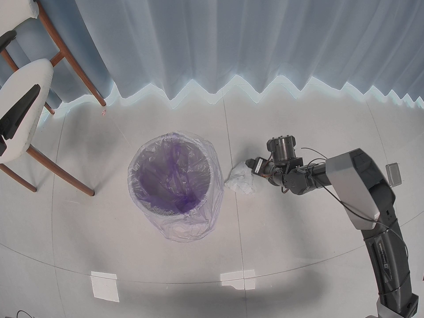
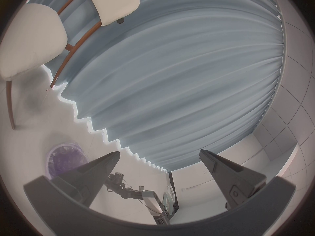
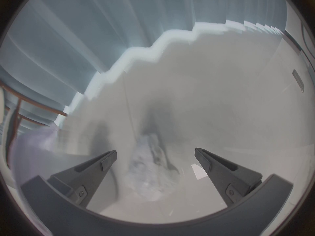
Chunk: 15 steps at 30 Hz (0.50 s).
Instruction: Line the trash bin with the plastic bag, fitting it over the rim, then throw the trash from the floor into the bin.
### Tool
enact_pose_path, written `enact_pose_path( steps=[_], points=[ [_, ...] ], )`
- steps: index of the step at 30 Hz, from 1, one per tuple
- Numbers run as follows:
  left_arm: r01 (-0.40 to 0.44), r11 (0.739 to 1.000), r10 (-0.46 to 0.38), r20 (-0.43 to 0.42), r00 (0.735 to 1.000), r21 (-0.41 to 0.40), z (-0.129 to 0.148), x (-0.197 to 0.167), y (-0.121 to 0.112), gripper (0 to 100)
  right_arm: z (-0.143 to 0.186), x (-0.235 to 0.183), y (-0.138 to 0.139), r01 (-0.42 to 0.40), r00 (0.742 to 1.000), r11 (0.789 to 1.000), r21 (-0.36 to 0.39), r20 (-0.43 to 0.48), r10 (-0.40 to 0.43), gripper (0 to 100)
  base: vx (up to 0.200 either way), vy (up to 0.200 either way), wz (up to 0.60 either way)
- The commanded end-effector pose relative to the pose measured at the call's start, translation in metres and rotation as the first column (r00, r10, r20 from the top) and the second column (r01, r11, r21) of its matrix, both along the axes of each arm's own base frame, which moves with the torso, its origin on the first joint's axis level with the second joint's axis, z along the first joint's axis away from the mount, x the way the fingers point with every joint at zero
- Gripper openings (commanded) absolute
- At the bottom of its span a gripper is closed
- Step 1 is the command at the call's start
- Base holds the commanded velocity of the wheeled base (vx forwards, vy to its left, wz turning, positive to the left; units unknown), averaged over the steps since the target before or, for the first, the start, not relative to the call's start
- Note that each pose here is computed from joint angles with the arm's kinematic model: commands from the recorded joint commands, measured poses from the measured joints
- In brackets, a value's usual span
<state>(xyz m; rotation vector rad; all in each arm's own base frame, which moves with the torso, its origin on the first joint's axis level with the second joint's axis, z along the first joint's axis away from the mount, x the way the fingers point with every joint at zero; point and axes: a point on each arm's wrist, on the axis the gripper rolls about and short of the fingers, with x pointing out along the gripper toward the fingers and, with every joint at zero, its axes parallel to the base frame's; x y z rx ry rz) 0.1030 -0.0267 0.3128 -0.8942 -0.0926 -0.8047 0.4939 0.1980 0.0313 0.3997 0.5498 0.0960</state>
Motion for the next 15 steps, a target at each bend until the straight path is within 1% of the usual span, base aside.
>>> enact_pose_path(
  steps=[1,2,4,7,8,10,13,14,15],
  points=[
    [0.005,1.0,-0.005,-0.01,1.0,0.004,-0.003,0.002,-0.001,100,-0.088,0.008,-0.007,0.01,0.984,0.997,-0.073,-0.177,-0.022,100,-0.2,0.0,0.0],
    [0.008,1.0,-0.008,-0.012,1.0,0.006,-0.003,0.002,-0.001,100,-0.099,0.006,-0.007,0.005,0.978,0.996,-0.085,-0.207,-0.023,100,-0.2,0.0,0.0],
    [0.009,1.0,-0.009,-0.015,1.0,0.007,-0.004,0.002,-0.001,100,-0.109,0.003,-0.007,0.002,0.973,0.995,-0.095,-0.231,-0.024,100,0.0,0.0,0.0],
    [0.009,1.0,-0.009,-0.017,1.0,0.009,-0.005,0.002,-0.001,100,-0.113,0.003,-0.006,0.0,0.971,0.995,-0.098,-0.238,-0.023,100,0.0,0.0,0.0],
    [0.015,1.0,-0.014,-0.028,1.0,0.012,-0.008,0.003,-0.002,100,-0.12,0.001,-0.006,-0.002,0.968,0.995,-0.102,-0.25,-0.023,100,0.0,0.0,0.0],
    [0.02,1.0,-0.02,-0.029,0.999,0.014,-0.008,0.004,-0.002,100,-0.119,0.001,-0.005,-0.001,0.969,0.995,-0.101,-0.247,-0.024,100,0.0,0.0,0.0],
    [0.034,0.999,-0.033,-0.032,0.999,0.022,-0.009,0.004,-0.002,100,-0.101,0.003,-0.003,0.007,0.976,0.996,-0.087,-0.215,-0.026,100,0.0,0.0,0.0],
    [0.036,0.999,-0.035,-0.032,0.999,0.022,-0.009,0.004,-0.002,100,-0.076,0.005,-0.002,0.014,0.984,0.997,-0.073,-0.179,-0.027,100,0.0,0.0,0.0],
    [0.036,0.999,-0.035,-0.032,0.999,0.022,-0.009,0.004,-0.002,100,-0.076,0.005,-0.002,0.014,0.984,0.997,-0.073,-0.179,-0.027,100,0.0,0.0,0.0]
  ],
)
